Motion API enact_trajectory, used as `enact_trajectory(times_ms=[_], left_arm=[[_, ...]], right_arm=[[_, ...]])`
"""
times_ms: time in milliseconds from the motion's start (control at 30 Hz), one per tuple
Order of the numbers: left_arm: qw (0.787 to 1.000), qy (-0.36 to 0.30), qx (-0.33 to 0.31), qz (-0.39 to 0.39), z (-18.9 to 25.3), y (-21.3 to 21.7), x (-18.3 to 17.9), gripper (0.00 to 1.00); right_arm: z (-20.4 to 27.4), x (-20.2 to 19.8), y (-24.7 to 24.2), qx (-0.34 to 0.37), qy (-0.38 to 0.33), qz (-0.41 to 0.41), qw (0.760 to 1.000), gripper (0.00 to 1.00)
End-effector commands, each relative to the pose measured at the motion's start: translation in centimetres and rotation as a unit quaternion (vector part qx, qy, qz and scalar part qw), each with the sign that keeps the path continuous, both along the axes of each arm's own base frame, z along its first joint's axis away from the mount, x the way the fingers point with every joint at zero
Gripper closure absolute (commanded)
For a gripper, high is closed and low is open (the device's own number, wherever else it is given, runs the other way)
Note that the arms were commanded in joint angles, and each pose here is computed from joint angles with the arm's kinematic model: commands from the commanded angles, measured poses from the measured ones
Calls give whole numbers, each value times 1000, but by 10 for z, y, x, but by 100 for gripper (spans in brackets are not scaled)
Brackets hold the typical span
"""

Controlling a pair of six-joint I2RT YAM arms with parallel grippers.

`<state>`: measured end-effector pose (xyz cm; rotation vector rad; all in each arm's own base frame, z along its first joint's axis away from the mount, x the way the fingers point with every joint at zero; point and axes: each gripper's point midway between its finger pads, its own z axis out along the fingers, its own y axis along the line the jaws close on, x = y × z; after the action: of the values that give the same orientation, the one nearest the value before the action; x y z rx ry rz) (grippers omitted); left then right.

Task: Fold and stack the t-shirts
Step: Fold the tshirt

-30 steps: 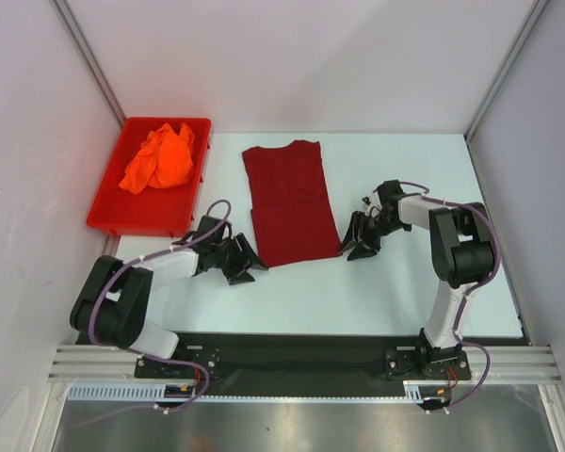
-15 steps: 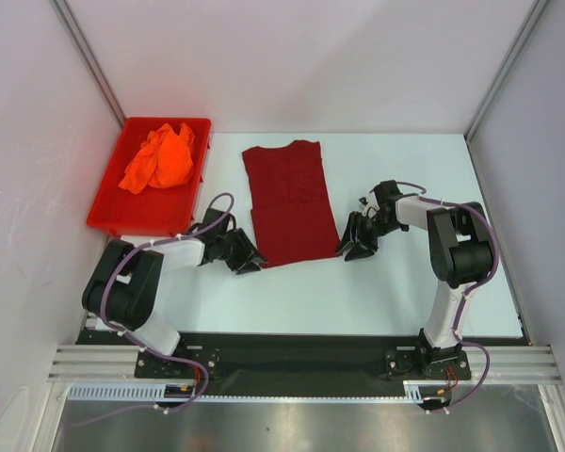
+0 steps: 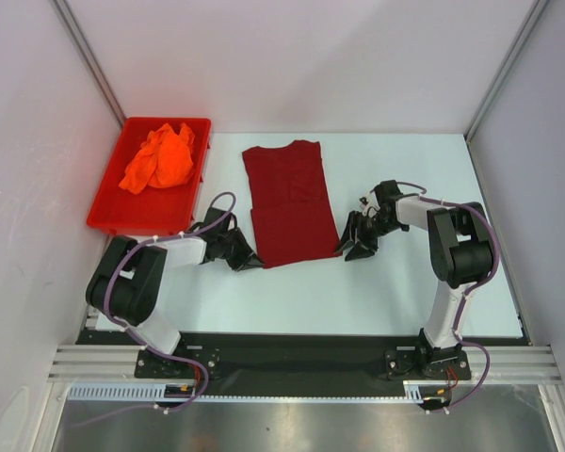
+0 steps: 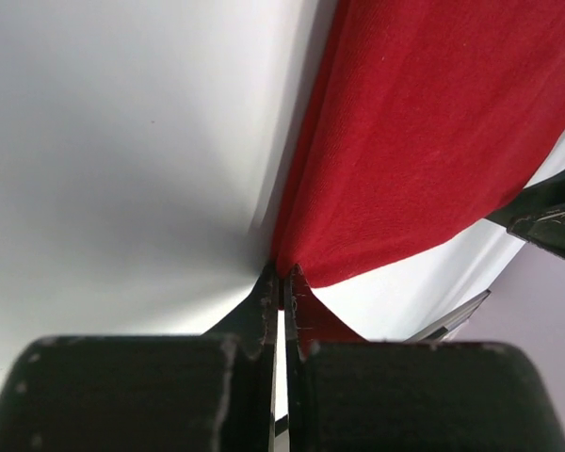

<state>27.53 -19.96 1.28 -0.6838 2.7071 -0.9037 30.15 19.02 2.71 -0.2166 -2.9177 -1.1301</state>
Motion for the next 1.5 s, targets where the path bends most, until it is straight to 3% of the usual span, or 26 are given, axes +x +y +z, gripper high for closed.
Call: enact_trajectory(times_ms=[0, 1267, 1400, 1467], left_arm=[[998, 9, 53, 9, -19, 18, -1, 100], [998, 6, 61, -10, -19, 19, -4, 100], [998, 6, 60, -11, -19, 19, -5, 100], [998, 6, 62, -13, -20, 20, -6, 100]], right_arm=[[-20, -1, -8, -25, 4, -5, 1000, 47], [-41, 24, -17, -47, 4, -37, 998, 52], [-44, 26, -18, -51, 3, -40, 998, 59], [-43, 26, -17, -51, 3, -35, 998, 69]])
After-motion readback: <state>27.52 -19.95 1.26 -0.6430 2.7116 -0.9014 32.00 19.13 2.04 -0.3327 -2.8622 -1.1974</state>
